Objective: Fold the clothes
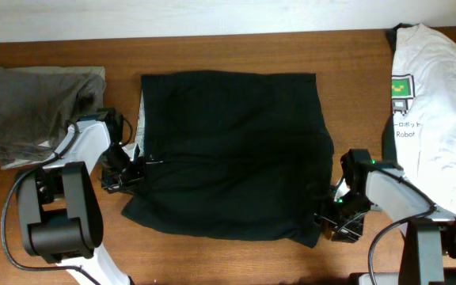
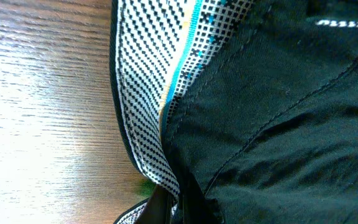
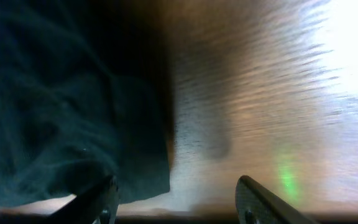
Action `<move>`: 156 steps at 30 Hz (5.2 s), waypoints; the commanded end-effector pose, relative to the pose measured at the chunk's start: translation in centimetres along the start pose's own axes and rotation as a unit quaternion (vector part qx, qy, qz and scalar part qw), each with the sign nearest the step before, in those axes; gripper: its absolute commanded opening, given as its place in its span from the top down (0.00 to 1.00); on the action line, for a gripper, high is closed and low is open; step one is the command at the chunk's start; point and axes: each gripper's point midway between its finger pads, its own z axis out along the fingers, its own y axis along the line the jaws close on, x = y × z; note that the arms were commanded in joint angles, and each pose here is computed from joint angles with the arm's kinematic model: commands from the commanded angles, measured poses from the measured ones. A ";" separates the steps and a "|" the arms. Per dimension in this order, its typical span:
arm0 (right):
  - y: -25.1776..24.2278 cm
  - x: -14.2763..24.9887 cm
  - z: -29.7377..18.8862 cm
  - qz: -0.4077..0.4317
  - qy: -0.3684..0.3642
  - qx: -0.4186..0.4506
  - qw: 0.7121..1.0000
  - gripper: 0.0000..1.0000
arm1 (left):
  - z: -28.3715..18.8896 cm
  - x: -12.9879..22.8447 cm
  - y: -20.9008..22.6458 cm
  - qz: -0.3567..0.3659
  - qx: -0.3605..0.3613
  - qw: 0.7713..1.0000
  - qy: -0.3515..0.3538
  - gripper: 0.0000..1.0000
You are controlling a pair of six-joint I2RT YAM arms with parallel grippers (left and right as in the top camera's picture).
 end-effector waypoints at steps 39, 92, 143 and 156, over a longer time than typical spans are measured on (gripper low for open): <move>15.3 -29.7 -18.1 -0.149 -0.367 -0.075 0.915 0.52 | -3.4 -8.7 -8.3 0.180 0.033 0.968 -0.171 0.78; -3.3 -14.5 -11.2 0.061 -0.136 0.052 0.988 0.66 | -6.5 -12.3 -11.8 0.220 0.088 0.938 -0.251 0.52; 2.4 -12.3 -7.8 -0.087 -0.138 -0.114 0.980 0.44 | -5.5 -4.6 -0.9 0.091 -0.137 0.979 -0.118 1.00; 2.5 -13.5 -16.1 -0.060 -0.223 -0.162 0.959 0.39 | -6.8 -5.9 -3.2 0.099 -0.080 0.981 -0.147 0.47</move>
